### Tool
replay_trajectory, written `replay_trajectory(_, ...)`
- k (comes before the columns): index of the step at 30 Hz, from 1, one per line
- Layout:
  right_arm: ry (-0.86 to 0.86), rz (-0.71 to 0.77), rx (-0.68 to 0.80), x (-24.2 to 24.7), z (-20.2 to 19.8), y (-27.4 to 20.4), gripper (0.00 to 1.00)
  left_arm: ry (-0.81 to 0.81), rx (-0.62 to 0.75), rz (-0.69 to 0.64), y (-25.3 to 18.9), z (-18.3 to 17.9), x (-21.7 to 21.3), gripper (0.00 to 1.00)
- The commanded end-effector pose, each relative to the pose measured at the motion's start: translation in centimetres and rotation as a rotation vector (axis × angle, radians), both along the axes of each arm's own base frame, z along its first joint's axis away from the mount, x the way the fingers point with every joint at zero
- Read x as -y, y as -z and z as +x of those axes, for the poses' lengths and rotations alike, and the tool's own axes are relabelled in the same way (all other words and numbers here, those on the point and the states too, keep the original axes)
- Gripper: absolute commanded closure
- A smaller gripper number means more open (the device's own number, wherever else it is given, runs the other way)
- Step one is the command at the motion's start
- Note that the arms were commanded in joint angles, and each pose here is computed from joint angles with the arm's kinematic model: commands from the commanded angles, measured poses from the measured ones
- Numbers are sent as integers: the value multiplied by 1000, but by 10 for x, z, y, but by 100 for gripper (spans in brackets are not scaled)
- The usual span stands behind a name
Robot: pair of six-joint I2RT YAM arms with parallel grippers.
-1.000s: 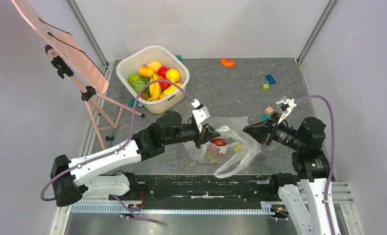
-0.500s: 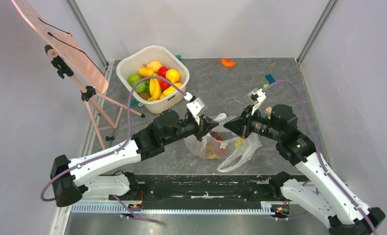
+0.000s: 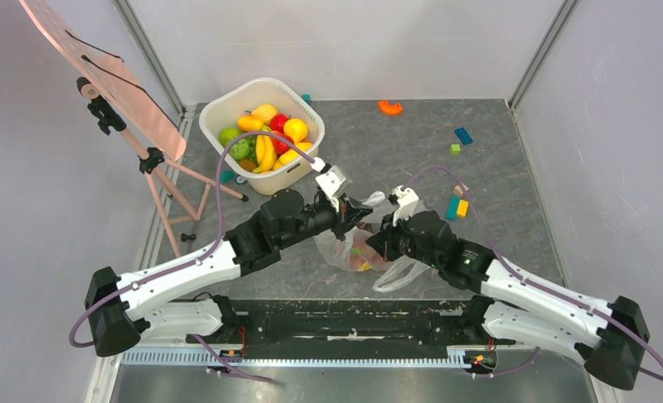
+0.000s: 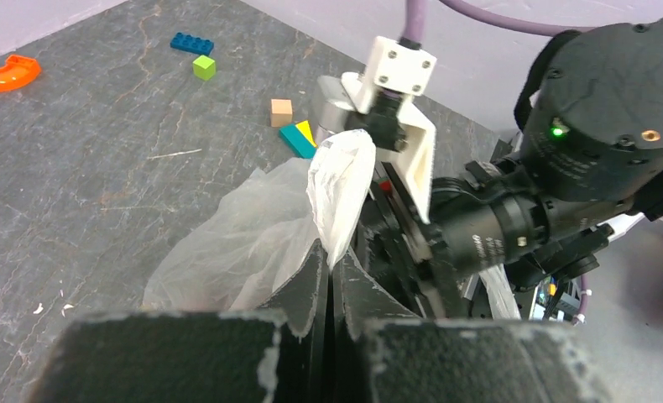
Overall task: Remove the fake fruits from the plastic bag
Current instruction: Adjust the plastic bag at the center of the board.
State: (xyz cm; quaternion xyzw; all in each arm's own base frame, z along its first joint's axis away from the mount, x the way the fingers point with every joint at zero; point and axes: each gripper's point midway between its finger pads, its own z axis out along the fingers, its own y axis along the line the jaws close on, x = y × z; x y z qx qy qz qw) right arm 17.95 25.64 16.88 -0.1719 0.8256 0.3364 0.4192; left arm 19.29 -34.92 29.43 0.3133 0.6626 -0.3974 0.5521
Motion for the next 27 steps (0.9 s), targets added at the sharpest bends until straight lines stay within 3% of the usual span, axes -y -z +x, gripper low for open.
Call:
replay_trajectory(1,230,19,164,11,49,-25,100,15,13,-56,-9,-6,-7,98)
replay_trajectory(11,293,-69,157,30,71,-13,99,2,-33,-16,30,-16,-33,98)
replay_trajectory(21,440,-226,72,101,100,57,96,-67,-99,22,86,-22,-61,98)
replay_trajectory(24,383,-218,71,98,102,63,95,-104,-111,3,95,-22,-71,98)
replay_trajectory(27,178,-159,83,62,93,56,93,-111,-122,-5,99,-25,-75,98)
